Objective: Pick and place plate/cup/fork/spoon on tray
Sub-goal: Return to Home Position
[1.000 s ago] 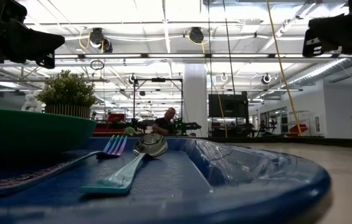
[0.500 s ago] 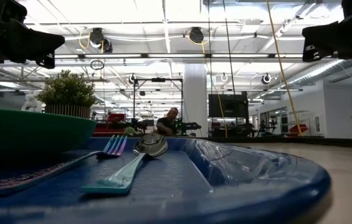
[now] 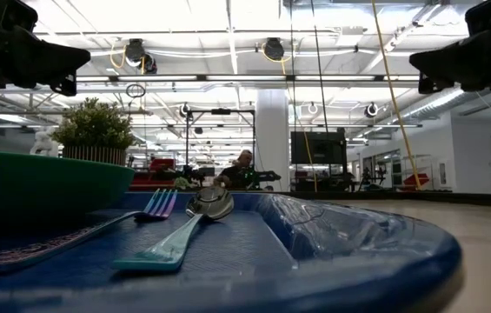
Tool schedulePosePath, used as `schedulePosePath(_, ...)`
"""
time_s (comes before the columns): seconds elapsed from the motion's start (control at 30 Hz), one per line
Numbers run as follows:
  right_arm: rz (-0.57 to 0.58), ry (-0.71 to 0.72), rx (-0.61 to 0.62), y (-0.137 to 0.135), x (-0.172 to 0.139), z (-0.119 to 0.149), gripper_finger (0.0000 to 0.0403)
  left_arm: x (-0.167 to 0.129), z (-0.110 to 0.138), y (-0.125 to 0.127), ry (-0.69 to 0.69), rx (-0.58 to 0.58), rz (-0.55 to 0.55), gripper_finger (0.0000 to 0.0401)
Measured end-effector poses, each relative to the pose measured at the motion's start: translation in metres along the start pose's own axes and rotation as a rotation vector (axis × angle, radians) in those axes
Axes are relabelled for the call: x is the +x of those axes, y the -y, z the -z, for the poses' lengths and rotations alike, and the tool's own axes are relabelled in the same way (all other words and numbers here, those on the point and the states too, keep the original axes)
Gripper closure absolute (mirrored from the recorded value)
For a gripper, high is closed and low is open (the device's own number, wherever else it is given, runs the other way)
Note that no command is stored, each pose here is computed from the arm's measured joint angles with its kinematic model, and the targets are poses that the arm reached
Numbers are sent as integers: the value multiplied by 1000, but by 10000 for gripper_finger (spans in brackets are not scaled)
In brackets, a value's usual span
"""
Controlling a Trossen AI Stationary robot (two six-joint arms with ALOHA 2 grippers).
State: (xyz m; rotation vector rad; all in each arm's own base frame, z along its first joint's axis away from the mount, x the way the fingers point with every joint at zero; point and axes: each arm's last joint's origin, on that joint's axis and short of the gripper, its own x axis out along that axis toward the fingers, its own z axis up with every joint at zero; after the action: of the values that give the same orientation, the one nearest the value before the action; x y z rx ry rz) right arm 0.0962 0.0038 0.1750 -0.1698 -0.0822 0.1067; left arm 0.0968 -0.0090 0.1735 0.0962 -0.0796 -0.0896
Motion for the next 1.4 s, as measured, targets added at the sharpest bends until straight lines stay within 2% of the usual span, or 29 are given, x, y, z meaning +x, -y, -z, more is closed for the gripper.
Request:
schedulePosePath(0.5, 174, -25, 31, 15, -2, 2, 403, 0, 0, 0, 0, 0, 0, 393)
schedulePosePath(0.87, 156, -65, 153, 14, -2, 8, 403, 0, 0, 0, 0, 0, 0, 393)
schedulePosePath(1.4, 114, -65, 60, 13, -2, 8, 403, 0, 0, 0, 0, 0, 0, 393)
